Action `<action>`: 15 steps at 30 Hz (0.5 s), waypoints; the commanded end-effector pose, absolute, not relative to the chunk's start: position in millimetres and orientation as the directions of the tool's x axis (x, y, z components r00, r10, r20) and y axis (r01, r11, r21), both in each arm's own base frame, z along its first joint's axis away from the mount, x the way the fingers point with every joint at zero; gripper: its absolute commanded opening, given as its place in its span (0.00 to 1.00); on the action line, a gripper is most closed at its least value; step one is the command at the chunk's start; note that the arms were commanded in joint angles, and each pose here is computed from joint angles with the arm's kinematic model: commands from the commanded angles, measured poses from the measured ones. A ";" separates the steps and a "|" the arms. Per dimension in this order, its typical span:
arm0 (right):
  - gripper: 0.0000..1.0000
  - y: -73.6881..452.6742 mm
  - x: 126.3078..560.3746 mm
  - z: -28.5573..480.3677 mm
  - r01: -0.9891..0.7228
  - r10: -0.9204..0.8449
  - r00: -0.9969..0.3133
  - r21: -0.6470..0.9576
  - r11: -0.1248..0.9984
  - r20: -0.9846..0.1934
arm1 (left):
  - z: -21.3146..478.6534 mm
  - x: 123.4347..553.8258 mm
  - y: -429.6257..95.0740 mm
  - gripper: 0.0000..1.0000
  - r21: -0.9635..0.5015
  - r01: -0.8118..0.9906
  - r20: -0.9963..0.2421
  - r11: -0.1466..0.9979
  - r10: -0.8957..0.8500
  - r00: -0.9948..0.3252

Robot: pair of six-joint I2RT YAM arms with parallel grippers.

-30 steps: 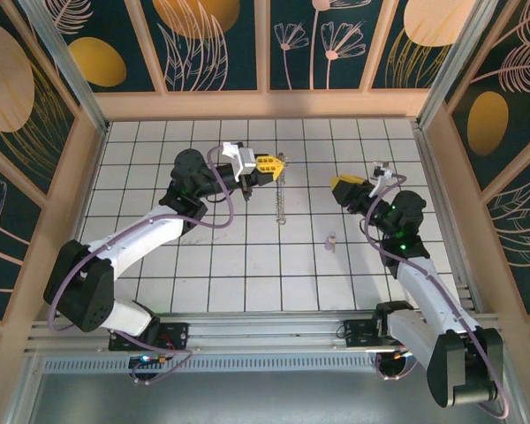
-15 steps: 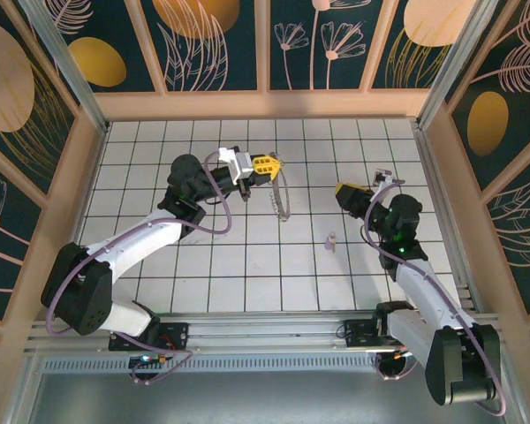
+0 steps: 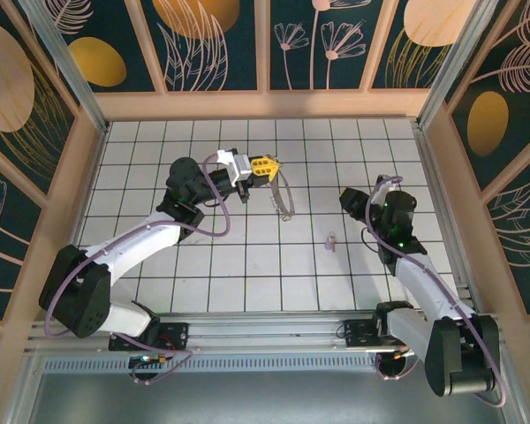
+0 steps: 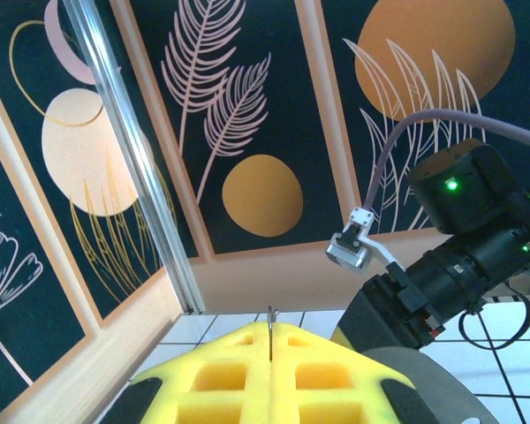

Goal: Put the keys on the keyring

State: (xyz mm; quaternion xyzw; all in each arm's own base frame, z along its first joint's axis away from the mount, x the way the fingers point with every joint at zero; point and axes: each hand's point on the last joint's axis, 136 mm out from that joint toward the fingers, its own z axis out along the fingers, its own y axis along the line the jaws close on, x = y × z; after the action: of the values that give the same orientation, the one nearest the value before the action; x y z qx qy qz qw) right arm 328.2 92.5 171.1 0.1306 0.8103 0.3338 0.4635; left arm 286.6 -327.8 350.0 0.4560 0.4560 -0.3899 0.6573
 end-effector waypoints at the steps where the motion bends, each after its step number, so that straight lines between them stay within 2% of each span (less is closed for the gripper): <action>1: 0.42 75.9 327.2 146.1 0.067 0.552 -0.578 0.639 0.766 -0.601 | 367.6 277.2 -320.7 0.00 0.264 0.915 -0.936 0.305 -0.149 0.320; 15: 0.39 84.8 305.5 68.8 0.268 0.534 -0.700 0.519 0.811 -0.473 | 352.6 272.5 -315.0 0.00 0.195 0.931 -0.953 0.308 -0.165 0.255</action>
State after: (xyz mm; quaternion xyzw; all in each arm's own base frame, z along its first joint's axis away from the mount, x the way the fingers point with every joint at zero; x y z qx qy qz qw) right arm 307.9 87.3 78.3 0.1997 0.8913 0.2377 0.3305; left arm 282.4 -320.4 327.3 0.4314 0.4882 -0.4062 0.6407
